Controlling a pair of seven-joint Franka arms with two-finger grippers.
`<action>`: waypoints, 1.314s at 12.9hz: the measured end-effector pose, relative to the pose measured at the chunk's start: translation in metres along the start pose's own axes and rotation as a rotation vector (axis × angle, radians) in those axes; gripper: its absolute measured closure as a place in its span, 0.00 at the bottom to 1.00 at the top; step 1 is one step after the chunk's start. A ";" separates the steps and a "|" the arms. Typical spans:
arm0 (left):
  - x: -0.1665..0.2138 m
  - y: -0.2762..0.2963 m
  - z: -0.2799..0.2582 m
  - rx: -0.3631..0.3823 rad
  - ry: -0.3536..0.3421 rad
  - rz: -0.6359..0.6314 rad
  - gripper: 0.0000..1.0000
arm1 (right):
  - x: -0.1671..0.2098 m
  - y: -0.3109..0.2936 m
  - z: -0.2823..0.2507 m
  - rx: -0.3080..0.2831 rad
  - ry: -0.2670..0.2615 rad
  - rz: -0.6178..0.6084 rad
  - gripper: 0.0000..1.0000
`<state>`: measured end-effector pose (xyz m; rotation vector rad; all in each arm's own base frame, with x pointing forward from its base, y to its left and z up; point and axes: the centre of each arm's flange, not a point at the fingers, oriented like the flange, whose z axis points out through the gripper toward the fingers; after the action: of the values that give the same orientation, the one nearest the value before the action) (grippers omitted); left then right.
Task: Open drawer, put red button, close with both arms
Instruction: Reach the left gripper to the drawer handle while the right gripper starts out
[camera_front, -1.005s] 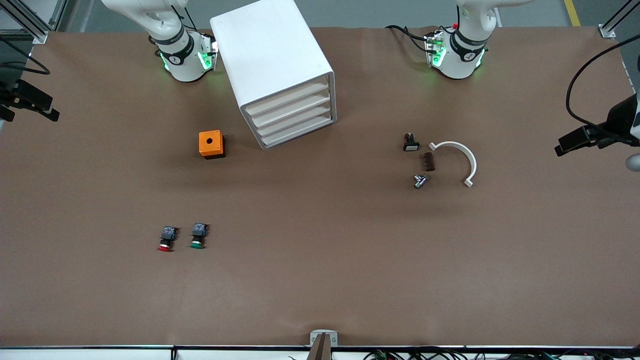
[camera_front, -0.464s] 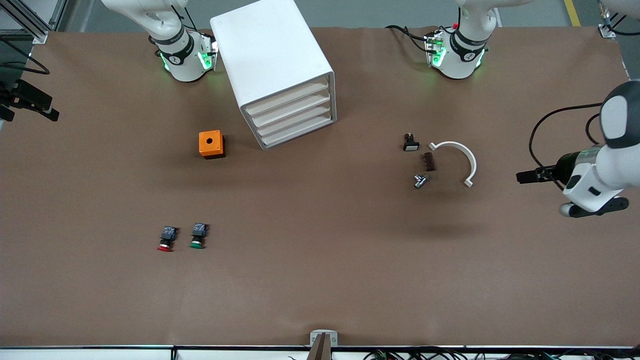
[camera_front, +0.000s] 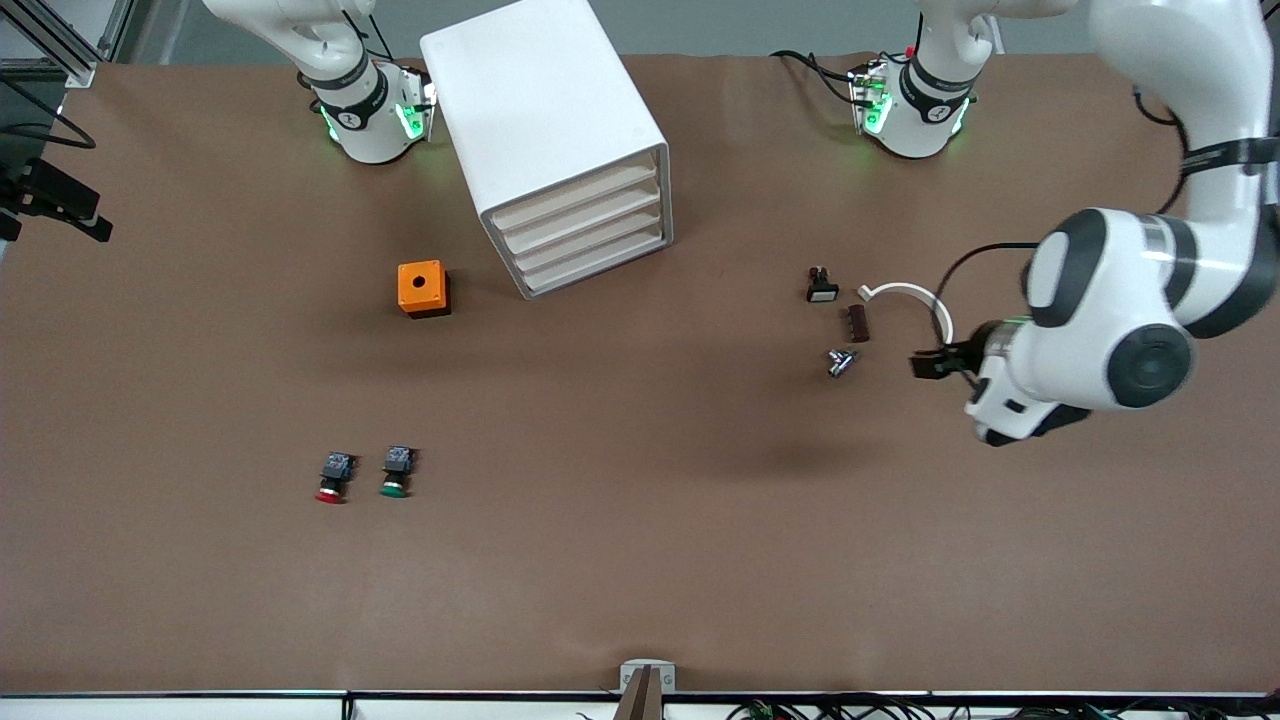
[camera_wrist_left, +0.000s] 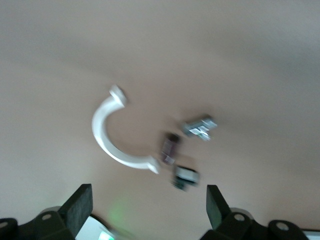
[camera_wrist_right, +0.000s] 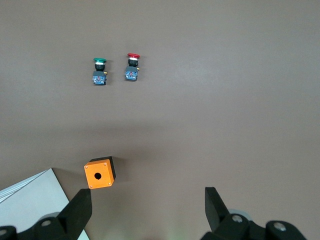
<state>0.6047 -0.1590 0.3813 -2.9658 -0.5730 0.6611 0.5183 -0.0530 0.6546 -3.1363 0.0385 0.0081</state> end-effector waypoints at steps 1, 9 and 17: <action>-0.014 0.021 0.007 -0.010 -0.041 -0.077 0.00 | 0.000 0.000 0.000 0.000 0.000 0.000 0.00; -0.067 0.150 0.064 -0.021 -0.512 -0.897 0.00 | 0.026 0.000 0.036 -0.008 -0.047 0.002 0.00; -0.123 0.244 0.183 0.300 -0.794 -1.241 0.00 | 0.096 0.001 0.148 -0.020 -0.090 0.007 0.00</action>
<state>0.5087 -0.4371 0.2335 -1.4395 -1.8304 1.4329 0.6138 -0.0551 0.5062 -3.1512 0.0489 0.1506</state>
